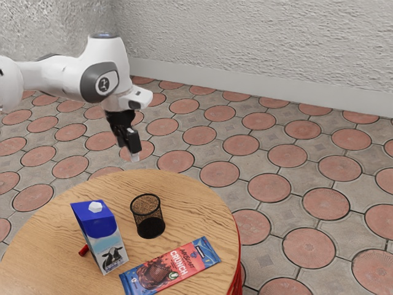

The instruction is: Put the marker into the pen holder.

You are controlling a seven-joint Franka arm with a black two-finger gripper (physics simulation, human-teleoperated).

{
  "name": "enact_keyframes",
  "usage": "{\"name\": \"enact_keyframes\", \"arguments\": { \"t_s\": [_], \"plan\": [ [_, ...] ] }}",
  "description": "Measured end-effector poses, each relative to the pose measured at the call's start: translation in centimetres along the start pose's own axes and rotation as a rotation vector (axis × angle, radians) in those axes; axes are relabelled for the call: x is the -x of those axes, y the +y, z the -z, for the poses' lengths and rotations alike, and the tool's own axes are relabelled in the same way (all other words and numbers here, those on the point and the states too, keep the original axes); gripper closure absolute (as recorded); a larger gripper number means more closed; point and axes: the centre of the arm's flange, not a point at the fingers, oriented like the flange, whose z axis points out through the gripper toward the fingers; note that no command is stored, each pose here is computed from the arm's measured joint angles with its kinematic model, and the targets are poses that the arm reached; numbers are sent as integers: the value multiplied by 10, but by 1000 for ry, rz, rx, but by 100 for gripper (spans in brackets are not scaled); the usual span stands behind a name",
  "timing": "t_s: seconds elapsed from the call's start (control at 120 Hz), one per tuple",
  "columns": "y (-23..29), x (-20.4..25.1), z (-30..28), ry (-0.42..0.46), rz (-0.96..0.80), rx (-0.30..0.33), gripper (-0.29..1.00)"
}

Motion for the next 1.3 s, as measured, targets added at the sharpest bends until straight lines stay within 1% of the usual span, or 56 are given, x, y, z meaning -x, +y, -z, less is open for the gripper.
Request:
{"name": "enact_keyframes", "arguments": {
  "t_s": [0.083, 0.158, 0.225, 0.292, 0.35, 0.467, 0.583, 0.7, 0.775, 0.883, 0.967, 1.167, 1.3],
  "plan": [
    [1, -13, -33, -4, 39, 2, 1],
    [4, -8, -65, -12, 105, 12, 3],
    [-1, -3, -81, -9, 178, 13, 11],
    [-2, 5, -78, 13, 239, 2, 20],
    [-4, 20, -71, 30, 294, -7, 24],
    [-18, 40, -78, 32, 393, -9, 23],
    [-24, 60, -86, 20, 460, -4, 40],
    [-25, 76, -99, -8, 490, -7, 48],
    [-11, 86, -116, -31, 487, -4, 50],
    [2, 95, -129, -31, 489, -9, 52],
    [4, 97, -138, -29, 496, -10, 52],
    [4, 98, -174, -63, 518, 2, 53],
    [3, 94, -189, -67, 527, 4, 53]
  ]
}}
